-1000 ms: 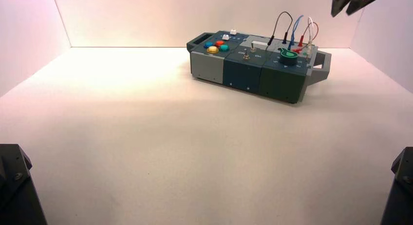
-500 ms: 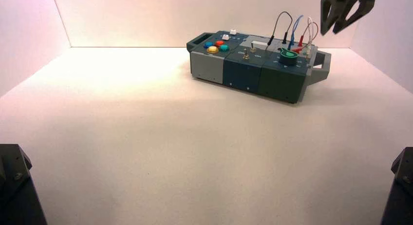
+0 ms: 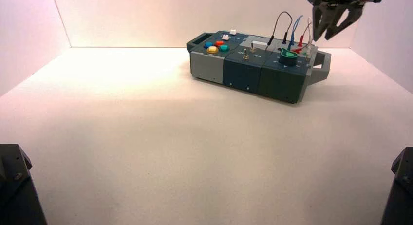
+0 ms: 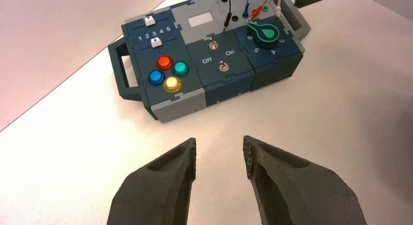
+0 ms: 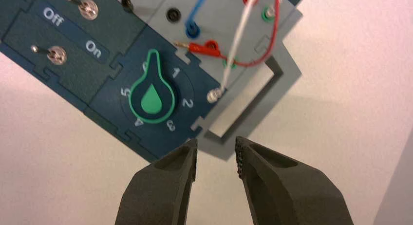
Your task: Insert the white wire.
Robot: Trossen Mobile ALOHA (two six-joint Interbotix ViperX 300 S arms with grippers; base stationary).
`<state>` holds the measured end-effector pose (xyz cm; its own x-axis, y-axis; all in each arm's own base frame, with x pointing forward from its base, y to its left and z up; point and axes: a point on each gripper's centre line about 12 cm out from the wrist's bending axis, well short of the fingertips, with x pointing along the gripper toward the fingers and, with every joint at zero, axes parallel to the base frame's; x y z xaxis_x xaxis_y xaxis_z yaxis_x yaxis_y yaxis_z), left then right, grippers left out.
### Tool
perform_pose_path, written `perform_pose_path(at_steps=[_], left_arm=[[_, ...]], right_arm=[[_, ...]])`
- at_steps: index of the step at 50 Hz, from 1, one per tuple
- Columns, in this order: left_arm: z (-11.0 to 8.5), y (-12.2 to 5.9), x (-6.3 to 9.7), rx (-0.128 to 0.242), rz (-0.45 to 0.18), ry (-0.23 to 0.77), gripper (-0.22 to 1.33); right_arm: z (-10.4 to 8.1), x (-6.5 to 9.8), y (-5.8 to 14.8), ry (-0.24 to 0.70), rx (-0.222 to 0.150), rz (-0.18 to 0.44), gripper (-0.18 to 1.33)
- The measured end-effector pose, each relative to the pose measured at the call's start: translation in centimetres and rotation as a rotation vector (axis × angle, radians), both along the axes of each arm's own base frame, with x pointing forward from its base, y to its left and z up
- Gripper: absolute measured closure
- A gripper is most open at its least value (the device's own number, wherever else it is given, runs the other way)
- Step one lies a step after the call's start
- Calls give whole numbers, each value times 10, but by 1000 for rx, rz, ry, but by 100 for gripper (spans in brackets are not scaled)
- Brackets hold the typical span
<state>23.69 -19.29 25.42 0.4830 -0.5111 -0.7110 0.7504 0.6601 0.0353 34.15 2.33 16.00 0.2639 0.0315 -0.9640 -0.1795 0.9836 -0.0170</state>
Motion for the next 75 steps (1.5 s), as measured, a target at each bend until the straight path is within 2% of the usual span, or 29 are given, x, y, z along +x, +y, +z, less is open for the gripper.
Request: perform_pose_path(at_steps=[18, 34, 56, 72, 75], left_arm=[[-1, 1, 0, 2, 1, 2, 9], [-1, 1, 0, 3, -1, -1, 9], [0, 1, -1, 3, -1, -4, 9], [1, 1, -1, 2, -1, -5, 9], [0, 1, -1, 4, -2, -5, 9]], right_arm=[[-17, 16, 8, 37, -4, 19, 28], [-18, 22, 6, 28, -17, 24, 27], [-30, 30, 3, 45, -20, 17, 28], [-37, 36, 3, 51, -25, 20, 40], [-40, 37, 3, 57, -25, 20, 46]])
